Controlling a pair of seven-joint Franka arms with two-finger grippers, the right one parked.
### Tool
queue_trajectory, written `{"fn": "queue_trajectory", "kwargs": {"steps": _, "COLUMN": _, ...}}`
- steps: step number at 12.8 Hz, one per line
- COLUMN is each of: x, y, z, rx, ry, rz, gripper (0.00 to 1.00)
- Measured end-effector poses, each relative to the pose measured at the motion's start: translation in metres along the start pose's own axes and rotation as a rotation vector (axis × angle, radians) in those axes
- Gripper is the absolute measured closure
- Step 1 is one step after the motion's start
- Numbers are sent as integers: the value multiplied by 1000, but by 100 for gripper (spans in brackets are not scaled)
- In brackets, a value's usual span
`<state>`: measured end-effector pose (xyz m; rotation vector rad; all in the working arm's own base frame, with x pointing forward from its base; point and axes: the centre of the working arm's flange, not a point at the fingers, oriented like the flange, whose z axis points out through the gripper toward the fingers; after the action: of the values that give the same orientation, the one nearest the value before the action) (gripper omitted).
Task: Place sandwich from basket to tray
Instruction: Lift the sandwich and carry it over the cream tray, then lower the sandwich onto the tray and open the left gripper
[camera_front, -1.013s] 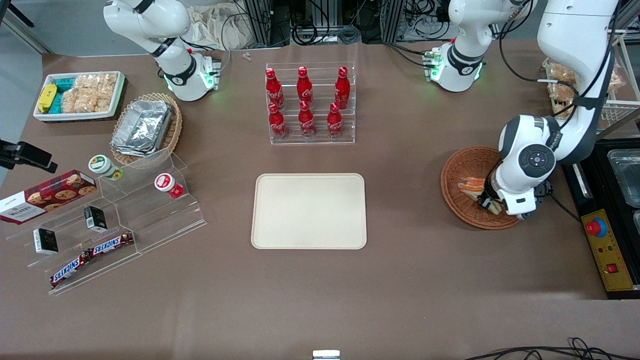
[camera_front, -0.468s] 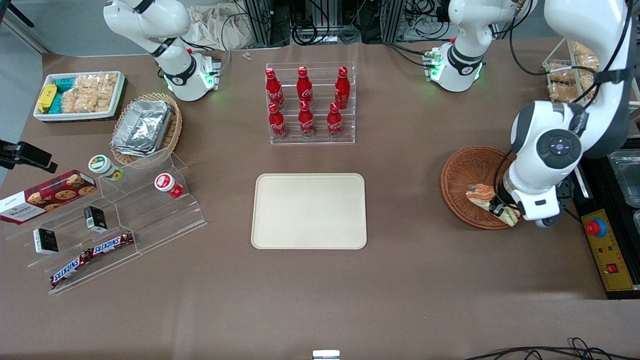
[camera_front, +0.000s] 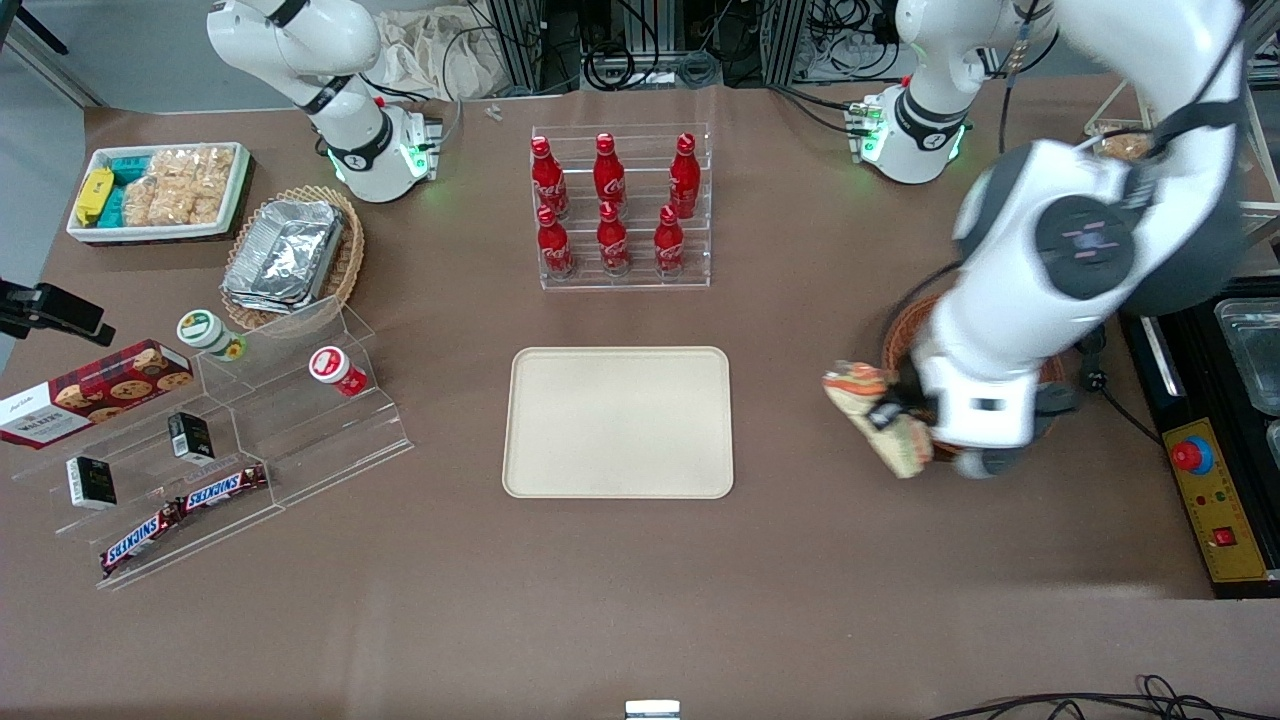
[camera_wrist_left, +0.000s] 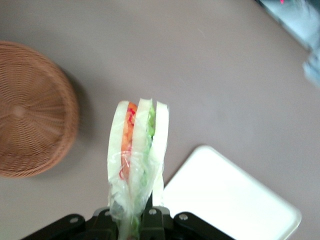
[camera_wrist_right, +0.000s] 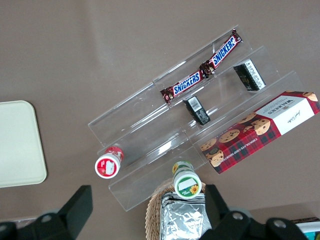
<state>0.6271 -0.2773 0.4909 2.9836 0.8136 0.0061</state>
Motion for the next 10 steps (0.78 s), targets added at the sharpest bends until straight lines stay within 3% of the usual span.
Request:
{"fn": "queue_trajectory", "kwargs": {"steps": 2, "x": -50, "y": 54, "z": 52, "rx": -12, "ry": -18, "rz": 157, "gripper": 84}}
{"fn": "queue_trajectory", "kwargs": {"steps": 6, "x": -116, "y": 112, "z": 170, "rx": 19, "ry": 22, "rz": 352, "gripper": 84}}
{"fn": "queue_trajectory", "kwargs": {"steps": 10, "x": -148, "y": 121, "z": 263, "rx": 94, "ry": 13, "rz": 448, "gripper": 84}}
